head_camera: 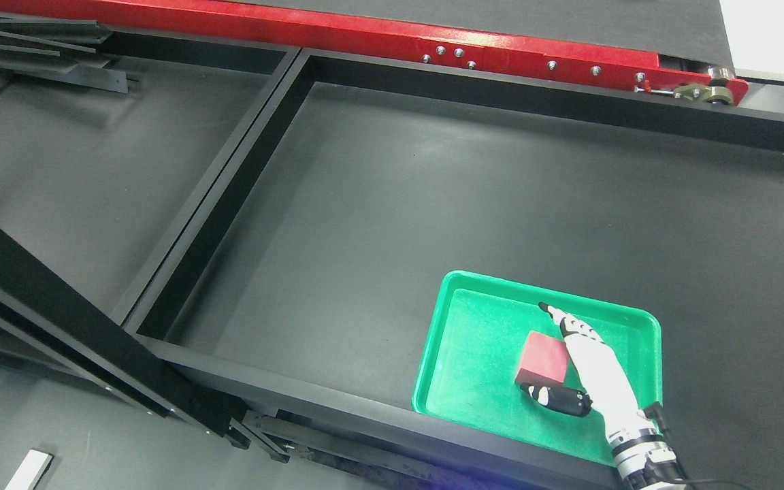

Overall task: Pick pink block from left shelf to tray
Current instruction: 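Close the right hand fingers around the pink cube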

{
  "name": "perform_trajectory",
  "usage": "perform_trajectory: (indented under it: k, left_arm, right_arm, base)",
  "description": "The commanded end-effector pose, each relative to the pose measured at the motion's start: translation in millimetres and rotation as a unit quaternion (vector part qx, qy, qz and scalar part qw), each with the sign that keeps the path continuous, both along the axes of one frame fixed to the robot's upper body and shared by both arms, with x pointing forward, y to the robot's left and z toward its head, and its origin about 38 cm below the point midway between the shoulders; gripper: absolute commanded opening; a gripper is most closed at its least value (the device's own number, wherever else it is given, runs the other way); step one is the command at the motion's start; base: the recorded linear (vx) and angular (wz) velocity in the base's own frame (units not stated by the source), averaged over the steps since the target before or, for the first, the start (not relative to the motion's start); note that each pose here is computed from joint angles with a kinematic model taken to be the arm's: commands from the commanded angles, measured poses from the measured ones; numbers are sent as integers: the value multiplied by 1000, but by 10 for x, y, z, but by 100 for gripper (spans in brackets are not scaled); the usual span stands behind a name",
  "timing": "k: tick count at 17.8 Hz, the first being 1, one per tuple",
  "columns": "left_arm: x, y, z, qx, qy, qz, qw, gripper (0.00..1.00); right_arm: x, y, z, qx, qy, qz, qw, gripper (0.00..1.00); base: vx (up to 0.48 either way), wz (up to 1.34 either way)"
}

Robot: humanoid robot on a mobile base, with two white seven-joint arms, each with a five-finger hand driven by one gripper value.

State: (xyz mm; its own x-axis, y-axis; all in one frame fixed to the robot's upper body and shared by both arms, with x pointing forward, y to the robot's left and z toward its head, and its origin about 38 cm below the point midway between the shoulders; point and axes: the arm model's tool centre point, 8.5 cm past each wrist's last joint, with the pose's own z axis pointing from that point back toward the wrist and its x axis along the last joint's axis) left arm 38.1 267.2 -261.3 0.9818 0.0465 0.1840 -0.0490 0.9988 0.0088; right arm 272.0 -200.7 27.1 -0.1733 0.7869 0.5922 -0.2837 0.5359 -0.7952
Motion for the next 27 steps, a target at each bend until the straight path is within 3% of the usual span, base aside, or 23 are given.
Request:
perform_trajectory:
  k: [1,8,15,20,27]
  left_arm:
    - [-40,113,8,9,3,0,1000,100]
    - [-41,112,8,9,4,-1,1000,100]
    - [-41,113,8,9,3,0,1000,100]
    - [-41,112,8,9,4,-1,1000,100]
    - [-31,112,9,9,3,-1,1000,100]
  right_arm:
    - [7,-44,-26,-16,8,5,1000,91]
    - [11,-47,-45,-21,13,1,1000,75]
    - [72,-15,-3,-48,-4,4,999,39]
    - [94,51,82,-45,-44,21,998,2]
    - [163,109,477,36,-206,-16,978,3]
  base:
    - [0,0]
    - [0,0]
    - [0,0]
    - [0,0]
    - [0,0]
